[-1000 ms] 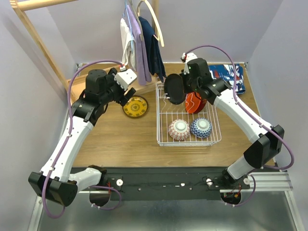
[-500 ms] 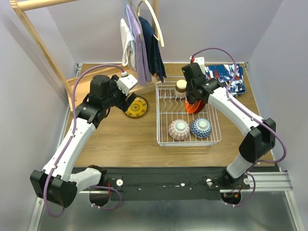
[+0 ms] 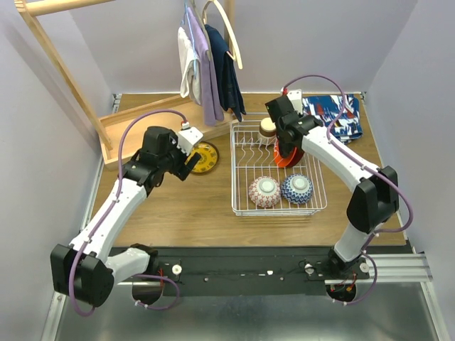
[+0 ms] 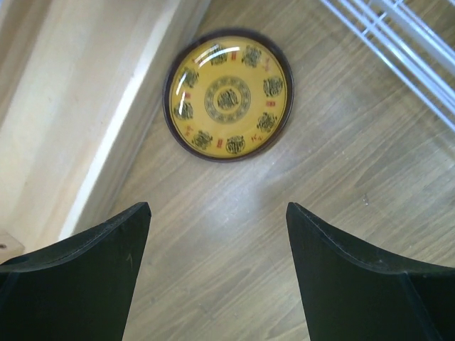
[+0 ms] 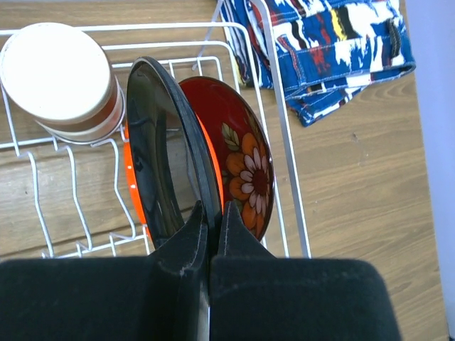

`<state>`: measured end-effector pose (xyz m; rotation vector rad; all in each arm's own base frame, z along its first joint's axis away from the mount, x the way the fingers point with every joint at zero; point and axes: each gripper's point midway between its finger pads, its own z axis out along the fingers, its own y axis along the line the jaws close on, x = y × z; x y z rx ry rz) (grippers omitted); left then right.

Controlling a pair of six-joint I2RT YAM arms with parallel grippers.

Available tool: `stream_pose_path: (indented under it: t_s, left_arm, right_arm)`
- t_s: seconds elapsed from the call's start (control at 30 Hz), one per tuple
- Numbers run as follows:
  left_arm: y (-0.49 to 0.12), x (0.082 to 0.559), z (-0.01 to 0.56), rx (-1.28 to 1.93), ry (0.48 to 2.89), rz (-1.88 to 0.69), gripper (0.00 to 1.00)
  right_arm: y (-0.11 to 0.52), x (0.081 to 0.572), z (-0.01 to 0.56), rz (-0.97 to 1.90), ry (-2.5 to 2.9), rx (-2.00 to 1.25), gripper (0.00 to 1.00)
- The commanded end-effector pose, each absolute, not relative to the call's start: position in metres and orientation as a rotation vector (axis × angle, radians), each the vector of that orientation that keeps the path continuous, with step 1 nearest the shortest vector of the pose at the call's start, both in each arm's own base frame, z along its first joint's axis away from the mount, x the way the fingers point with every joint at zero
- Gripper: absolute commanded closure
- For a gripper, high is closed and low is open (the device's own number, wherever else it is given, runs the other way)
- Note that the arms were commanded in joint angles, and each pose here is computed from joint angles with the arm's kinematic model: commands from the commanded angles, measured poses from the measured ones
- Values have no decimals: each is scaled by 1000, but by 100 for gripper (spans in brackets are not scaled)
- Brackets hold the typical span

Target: Load the mixed dishes into the dish rack

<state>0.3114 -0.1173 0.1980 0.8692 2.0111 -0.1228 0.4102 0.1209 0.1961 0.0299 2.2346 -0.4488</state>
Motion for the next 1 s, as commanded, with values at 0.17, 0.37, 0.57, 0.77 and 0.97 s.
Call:
stream_pose_path:
  t_s: [0.17, 0.37, 0.57, 0.77, 0.97]
  left_arm:
    - [-112, 321, 154, 765, 2115, -95, 12]
    - [-114, 342, 125, 568, 2217, -154, 11]
    - [-102, 374, 102, 85, 2320, -259, 16]
    - [-86, 396, 67, -276, 2427, -293, 23]
    - [-81, 402, 37, -519, 2471, -441, 29]
  right_arm:
    - [114, 397, 154, -433, 2364, -13, 97]
    - [133, 401, 159, -320, 2393, -96, 44]
    - [131, 409, 197, -333, 2331, -150, 33]
    - [132, 402, 223, -276, 2280, -180, 29]
    - [128, 396, 235, -258, 2243, -201, 28]
